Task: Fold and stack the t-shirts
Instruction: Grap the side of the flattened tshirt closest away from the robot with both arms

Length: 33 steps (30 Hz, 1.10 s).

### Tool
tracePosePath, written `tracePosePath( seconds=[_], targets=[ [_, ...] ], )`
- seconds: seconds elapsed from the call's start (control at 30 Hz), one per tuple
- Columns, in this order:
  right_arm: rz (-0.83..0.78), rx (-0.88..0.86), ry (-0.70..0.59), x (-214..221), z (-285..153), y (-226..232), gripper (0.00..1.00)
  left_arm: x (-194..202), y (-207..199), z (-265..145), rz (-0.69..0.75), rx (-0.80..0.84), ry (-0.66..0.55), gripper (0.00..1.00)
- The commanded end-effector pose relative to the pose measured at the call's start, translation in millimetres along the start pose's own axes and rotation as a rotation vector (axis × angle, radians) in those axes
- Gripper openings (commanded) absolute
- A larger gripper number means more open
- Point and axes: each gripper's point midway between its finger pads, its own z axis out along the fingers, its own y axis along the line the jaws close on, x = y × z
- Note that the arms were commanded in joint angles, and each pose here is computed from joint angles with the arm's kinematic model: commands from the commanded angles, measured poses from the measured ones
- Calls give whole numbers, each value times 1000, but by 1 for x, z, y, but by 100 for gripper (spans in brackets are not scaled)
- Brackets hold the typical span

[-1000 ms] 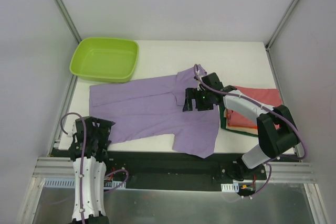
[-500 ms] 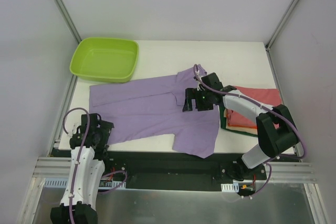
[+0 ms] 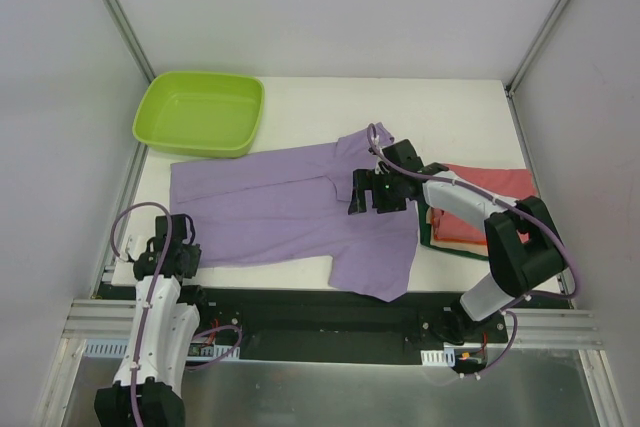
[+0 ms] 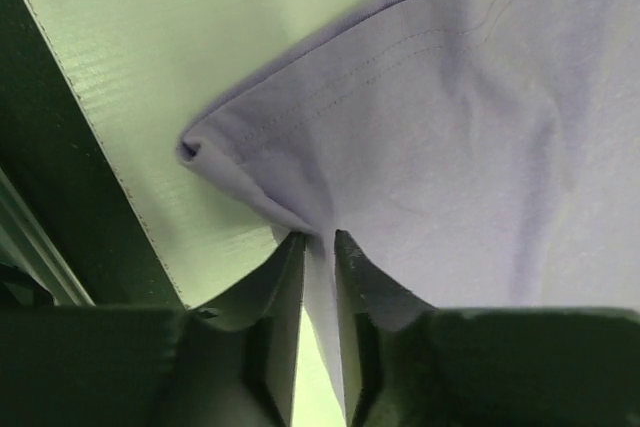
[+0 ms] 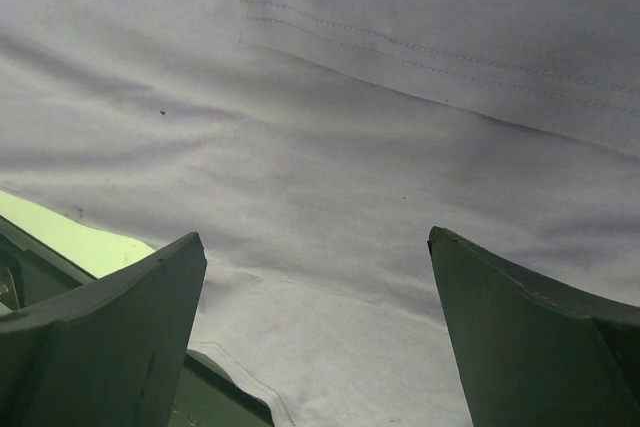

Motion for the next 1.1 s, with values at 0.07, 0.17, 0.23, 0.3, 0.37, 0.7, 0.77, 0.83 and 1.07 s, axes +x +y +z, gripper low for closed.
tracePosePath(
  seconds=[0.07,0.17,0.23,0.3,0.37,0.7,0.77,0.83,1.07],
  targets=[
    [-14,37,-41,-3,-11,-3,96,-5,-2,1,36,2,-24,0],
    [-94,77,-42,7,-17,2,96,-4,-5,-1,34,34,-21,0],
    [-181,155,-41,17,-22,0,96,-4,-8,-3,37,64,-24,0],
    [-240,183,-23,32,-27,5,96,-4,-11,-4,47,89,-29,0],
    [-268,184,0,49,-35,11,97,-6,-14,-6,57,116,-39,0],
    [-481,205,242,183,-76,9,95,5,-24,-2,97,185,8,0],
    [-488,228,272,198,-77,7,91,5,-26,-2,100,190,9,0],
    [-503,263,308,208,-75,5,88,4,-29,-3,102,194,8,0],
    [-516,366,295,206,-52,-5,74,5,-29,-4,105,208,9,0]
  ],
)
